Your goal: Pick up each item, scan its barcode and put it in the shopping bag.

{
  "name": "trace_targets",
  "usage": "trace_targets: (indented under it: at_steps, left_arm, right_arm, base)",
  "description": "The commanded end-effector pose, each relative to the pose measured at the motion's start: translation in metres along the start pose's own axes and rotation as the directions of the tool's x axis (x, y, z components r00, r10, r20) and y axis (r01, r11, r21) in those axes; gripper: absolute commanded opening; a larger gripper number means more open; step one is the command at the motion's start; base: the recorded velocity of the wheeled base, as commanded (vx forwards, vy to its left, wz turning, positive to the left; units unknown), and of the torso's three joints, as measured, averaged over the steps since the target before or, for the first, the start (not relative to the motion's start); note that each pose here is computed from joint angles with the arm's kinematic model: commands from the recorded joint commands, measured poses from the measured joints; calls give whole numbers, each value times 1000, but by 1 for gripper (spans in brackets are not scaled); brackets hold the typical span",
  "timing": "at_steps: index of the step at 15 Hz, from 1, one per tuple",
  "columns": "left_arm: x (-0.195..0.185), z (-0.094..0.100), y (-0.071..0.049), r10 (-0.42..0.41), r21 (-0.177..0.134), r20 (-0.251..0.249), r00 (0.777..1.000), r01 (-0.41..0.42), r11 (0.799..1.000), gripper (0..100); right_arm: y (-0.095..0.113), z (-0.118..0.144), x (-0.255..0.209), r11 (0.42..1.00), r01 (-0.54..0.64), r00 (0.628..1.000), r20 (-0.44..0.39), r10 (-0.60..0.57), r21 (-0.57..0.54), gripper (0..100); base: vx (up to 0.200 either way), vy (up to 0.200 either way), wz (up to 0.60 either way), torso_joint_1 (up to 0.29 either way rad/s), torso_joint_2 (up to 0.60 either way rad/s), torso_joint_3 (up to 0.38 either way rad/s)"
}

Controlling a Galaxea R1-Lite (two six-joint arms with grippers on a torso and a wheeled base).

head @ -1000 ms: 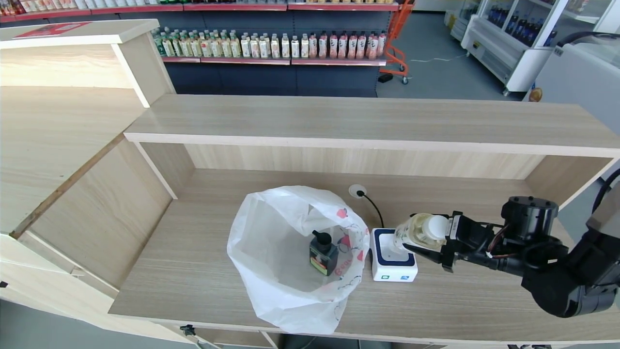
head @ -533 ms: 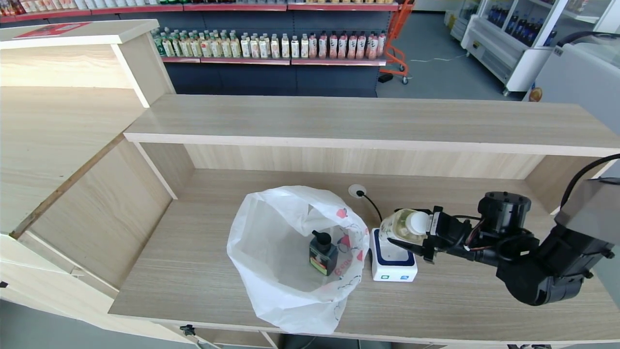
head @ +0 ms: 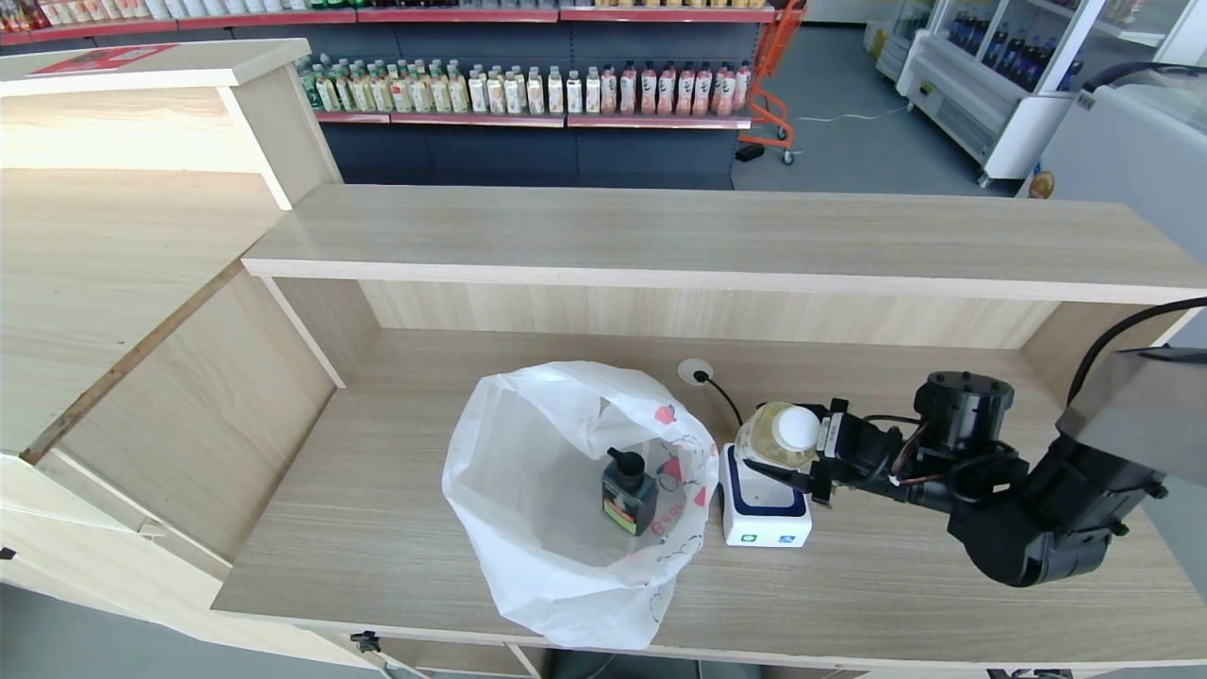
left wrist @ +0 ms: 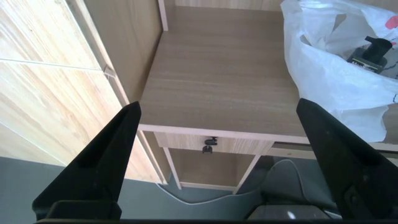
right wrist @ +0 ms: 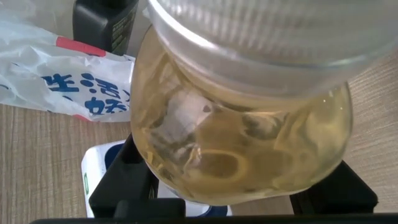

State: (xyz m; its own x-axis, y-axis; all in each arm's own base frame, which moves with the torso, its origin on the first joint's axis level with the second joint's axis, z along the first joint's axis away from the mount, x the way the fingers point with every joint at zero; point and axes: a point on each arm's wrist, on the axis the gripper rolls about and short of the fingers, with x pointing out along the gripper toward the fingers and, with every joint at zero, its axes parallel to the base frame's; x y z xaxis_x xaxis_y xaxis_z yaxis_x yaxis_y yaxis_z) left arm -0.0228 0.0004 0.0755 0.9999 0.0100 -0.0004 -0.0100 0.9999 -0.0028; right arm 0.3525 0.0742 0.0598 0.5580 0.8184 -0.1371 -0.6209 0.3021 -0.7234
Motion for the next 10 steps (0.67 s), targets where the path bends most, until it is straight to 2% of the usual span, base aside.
trace_targets:
  at_steps: [1, 7, 8, 10]
  left_arm:
    - [0, 0, 0, -1, 0, 0, 1000, 1, 1000, 100]
    - [0, 0, 0, 1, 0, 0, 1000, -1, 1000, 100]
    - [0, 0, 0, 1, 0, 0, 1000, -1, 1000, 100]
    - [0, 0, 0, 1, 0, 0, 1000, -1, 1000, 100]
  right_arm:
    - [2, -2, 1, 1000, -4, 1000, -5, 4, 6, 0]
    - [-2, 4, -2, 1000, 5, 1000, 3, -5, -3, 0]
    - [-10, 13, -5, 1000, 24, 1000, 16, -24, 4, 0]
    - [-28, 38, -17, 993, 75, 996, 49, -79, 87, 0]
  base:
    - [0, 0, 0, 0, 0, 0]
    - [0, 0, 0, 0, 0, 0]
    - [0, 0, 0, 0, 0, 0]
    - [0, 0, 0, 0, 0, 0]
